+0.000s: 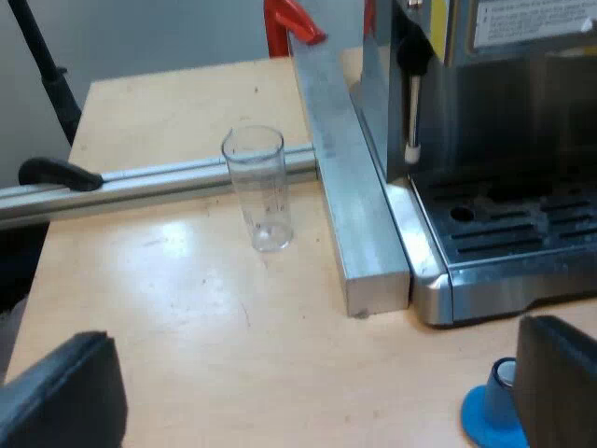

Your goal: Grind coffee beans and then tamp

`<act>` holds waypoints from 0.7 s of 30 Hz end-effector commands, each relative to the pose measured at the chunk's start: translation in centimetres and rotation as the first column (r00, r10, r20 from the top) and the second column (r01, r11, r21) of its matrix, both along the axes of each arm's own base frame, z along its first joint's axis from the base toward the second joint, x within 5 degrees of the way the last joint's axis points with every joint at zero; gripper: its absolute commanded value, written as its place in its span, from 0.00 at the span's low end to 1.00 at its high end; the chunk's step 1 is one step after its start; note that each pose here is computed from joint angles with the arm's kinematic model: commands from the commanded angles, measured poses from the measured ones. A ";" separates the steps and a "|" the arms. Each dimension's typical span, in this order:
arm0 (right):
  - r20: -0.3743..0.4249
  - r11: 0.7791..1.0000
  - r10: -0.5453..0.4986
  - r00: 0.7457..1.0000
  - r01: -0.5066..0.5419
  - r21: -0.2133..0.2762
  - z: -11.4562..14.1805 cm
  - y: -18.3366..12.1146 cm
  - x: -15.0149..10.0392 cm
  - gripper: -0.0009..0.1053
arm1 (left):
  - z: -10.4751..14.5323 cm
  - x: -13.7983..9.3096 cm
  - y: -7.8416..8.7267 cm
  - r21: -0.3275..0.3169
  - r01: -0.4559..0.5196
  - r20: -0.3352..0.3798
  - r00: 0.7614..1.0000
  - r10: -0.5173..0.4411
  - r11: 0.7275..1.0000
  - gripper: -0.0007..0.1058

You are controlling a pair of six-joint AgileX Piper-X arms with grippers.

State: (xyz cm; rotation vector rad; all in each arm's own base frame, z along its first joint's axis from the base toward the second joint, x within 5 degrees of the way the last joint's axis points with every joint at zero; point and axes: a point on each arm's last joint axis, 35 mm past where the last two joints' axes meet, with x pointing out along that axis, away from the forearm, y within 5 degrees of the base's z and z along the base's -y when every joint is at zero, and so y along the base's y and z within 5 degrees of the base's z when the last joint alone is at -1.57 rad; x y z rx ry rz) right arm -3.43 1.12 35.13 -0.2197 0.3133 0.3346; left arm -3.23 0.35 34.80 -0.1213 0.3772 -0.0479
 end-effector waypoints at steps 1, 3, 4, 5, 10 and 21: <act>-0.026 1.000 -0.001 1.000 0.001 -0.009 -0.2 0.0 0.3 0.69 | -0.4 0.7 0.0 0.024 -0.013 -0.029 0.999 0.013 1.000 0.80; -0.034 1.000 -0.009 0.999 0.009 -0.012 -0.4 0.0 0.5 0.69 | -0.7 0.8 0.0 0.025 -0.012 -0.039 0.999 0.013 1.000 0.80; -0.040 1.000 -0.012 0.999 0.011 -0.013 -0.5 -0.1 0.5 0.69 | -0.9 0.7 0.0 0.027 -0.012 -0.062 0.998 0.013 1.000 0.80; -0.040 1.000 -0.012 0.999 0.011 -0.013 -0.6 -0.1 0.5 0.69 | -1.0 0.6 0.0 0.029 -0.011 -0.074 0.997 0.013 1.000 0.80; -0.027 1.000 -0.011 1.000 0.010 -0.025 -0.5 -0.1 0.7 0.69 | -1.2 0.9 0.0 0.033 -0.038 -0.069 0.997 0.040 0.999 0.80; 0.037 1.000 -0.011 0.999 0.012 -0.026 -1.8 -0.1 3.3 0.69 | -1.2 3.2 0.1 0.034 -0.110 0.065 0.992 0.108 0.993 0.80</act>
